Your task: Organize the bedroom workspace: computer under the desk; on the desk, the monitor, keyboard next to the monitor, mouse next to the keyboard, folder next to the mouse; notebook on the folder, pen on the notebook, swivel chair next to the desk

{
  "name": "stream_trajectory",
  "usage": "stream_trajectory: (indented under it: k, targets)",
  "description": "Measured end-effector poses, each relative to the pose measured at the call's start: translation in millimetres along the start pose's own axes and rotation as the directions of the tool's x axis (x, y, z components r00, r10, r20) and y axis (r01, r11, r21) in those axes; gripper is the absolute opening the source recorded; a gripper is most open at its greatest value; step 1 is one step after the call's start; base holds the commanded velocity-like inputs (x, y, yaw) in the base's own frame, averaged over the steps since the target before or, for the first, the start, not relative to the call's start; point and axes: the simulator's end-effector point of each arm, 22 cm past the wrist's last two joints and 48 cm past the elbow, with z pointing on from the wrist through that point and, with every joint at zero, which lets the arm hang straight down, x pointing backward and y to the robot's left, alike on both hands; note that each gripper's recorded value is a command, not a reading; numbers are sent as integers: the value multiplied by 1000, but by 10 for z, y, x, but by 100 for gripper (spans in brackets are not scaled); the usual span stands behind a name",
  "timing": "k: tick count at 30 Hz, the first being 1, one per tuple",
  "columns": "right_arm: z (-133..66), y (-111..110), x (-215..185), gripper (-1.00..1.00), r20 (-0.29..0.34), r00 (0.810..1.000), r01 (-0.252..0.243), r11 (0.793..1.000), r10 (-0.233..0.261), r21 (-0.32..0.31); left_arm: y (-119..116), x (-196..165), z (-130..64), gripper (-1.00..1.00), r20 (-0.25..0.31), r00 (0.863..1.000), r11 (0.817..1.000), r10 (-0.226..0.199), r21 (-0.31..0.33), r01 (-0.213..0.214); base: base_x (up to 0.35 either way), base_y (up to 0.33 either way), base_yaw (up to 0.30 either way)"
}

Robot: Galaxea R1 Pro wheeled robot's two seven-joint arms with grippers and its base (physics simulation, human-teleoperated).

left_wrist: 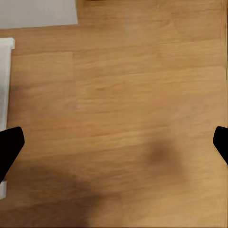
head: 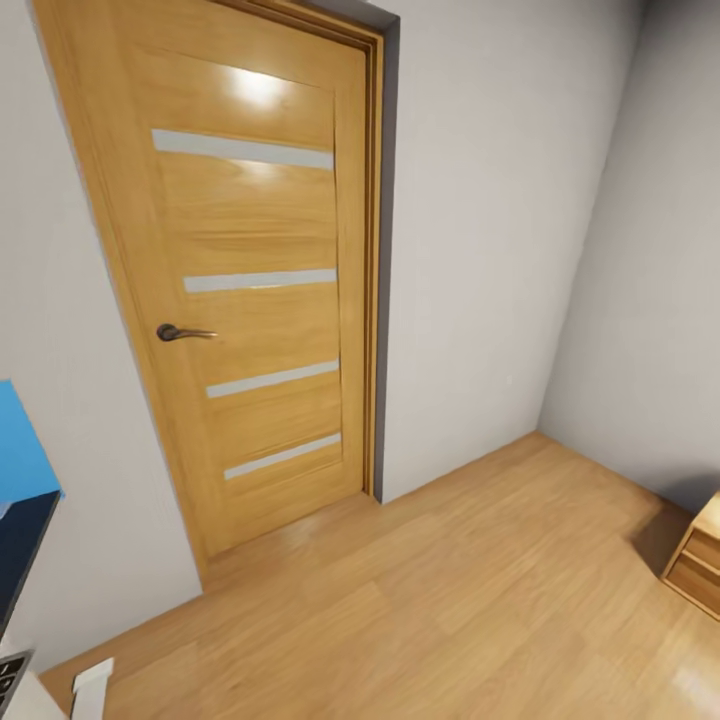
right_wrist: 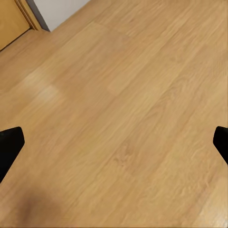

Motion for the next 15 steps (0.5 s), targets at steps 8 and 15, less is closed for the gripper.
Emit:
stream_trajectory:
  k: [8,15]
  targets:
    - [-1,-1,3,100,-1,1000,0,1000,0,0,-1,-16,1,100,8,1000,1000,11,1,-11,325,-82,0]
    - [-40,26,89,100,-18,1000,12,1000,-12,-3,12,55,-6,100,3,1000,1000,9,-16,-9,186,-67,0]
